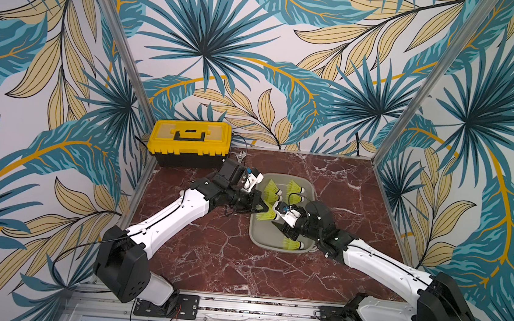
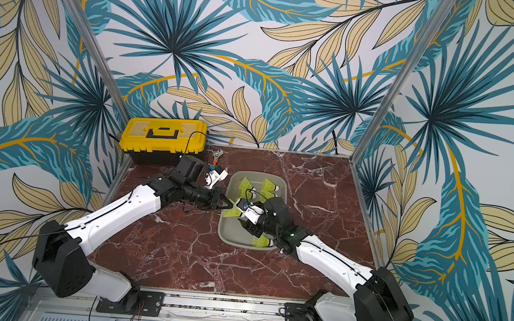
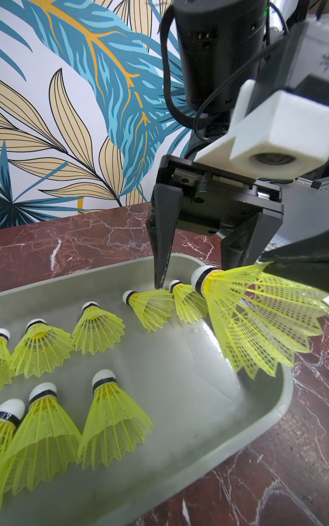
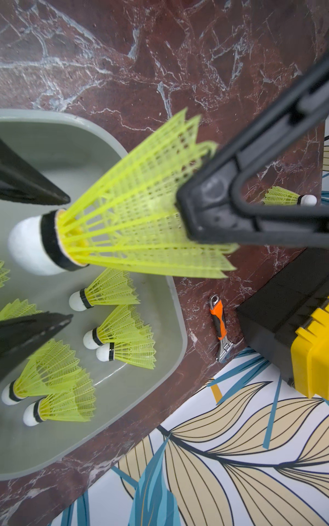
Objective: Put the shuttlecocks into the storage box
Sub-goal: Place the shuttlecock in the storage box.
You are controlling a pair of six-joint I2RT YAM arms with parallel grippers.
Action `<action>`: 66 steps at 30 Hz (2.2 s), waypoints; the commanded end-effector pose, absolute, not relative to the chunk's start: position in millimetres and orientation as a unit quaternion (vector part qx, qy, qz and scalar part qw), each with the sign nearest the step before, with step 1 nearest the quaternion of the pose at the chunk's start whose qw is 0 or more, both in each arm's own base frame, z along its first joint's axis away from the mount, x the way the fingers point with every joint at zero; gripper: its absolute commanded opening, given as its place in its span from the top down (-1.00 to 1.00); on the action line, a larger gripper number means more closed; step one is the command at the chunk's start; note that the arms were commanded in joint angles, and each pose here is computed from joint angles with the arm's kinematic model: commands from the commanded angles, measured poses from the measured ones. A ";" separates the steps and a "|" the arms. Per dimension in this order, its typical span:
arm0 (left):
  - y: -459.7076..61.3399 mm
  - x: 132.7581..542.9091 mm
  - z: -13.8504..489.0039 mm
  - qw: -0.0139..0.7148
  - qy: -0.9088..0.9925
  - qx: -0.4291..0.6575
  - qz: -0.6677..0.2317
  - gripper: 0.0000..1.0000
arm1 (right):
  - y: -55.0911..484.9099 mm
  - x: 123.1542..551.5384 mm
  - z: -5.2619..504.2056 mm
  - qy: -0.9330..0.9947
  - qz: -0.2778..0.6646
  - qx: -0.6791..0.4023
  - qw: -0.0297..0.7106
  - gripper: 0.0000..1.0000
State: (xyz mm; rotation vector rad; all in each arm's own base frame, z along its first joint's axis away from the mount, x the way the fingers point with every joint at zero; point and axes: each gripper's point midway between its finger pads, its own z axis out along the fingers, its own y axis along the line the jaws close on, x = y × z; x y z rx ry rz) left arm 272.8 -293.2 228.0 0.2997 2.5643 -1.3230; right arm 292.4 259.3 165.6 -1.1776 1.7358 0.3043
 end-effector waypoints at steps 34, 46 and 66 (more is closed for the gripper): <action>-304.9 274.1 233.9 0.129 0.871 0.163 -0.446 0.57 | 269.4 280.4 164.3 0.709 0.158 -0.510 0.461 0.47; -308.3 282.2 230.0 0.143 0.869 0.139 -0.452 1.00 | 259.6 286.5 167.2 0.721 0.137 -0.483 0.478 0.07; -317.7 308.6 187.2 0.154 0.871 0.048 -0.463 1.00 | 185.5 281.4 190.2 0.754 0.059 -0.320 0.571 -0.44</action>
